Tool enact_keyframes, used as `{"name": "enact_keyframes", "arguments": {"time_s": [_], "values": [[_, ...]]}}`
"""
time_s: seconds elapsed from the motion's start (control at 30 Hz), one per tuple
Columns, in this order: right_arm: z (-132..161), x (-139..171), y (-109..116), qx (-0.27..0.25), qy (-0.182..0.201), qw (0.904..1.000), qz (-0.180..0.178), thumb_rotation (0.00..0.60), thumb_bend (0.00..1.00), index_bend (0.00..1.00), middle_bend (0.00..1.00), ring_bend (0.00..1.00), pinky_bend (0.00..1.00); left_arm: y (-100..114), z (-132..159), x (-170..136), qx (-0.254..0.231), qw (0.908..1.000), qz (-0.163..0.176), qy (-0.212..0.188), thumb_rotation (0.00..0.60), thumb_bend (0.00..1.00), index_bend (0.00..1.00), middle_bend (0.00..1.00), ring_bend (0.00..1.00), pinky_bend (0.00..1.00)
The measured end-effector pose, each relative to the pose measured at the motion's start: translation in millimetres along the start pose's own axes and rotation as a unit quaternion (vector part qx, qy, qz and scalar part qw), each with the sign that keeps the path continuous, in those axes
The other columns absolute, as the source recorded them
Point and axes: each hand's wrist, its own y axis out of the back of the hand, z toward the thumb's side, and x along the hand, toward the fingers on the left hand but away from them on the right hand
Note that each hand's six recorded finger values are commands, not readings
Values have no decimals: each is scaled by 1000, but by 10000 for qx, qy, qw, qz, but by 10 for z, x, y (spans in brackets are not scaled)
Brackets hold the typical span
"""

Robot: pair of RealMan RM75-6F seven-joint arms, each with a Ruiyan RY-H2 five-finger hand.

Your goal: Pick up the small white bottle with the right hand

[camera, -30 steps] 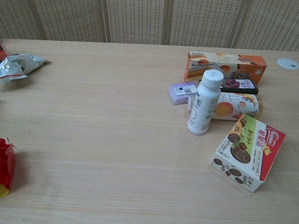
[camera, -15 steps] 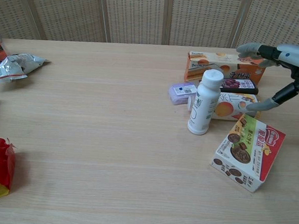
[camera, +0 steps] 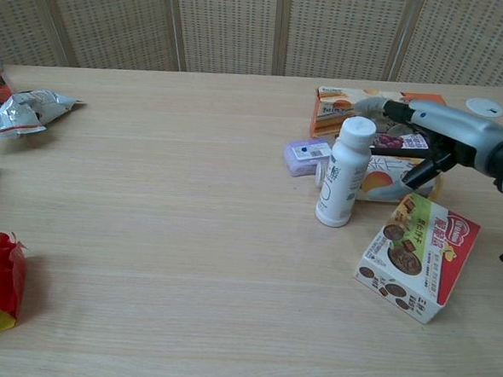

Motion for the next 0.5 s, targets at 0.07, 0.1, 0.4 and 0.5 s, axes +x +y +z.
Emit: {"name": "enact_keyframes", "arguments": {"time_s": [0.07,0.1,0.4,0.5], "values": [[20,-46,-61,-36,6,10000,61,600,28,0,0,0,2,0,-13,-3,1,10000,-1,17,600,222,119,68,0,0],[30,-67,-84,-52,9,10000,83,600,27,0,0,0,8,2,-17,-5,2,10000,3,22,600,222,120,68,0,0],[129,-260,-173,-276,63,9995,141,600,27,0,15,6,221,24,-56,-33,-5,9999,51,87,600,223,120,68,0,0],[150,-317,-175,-379,72,9992,122,600,21,0,156,144,349,39,-74,-48,-5,9999,77,120,600,222,119,68,0,0]]}}
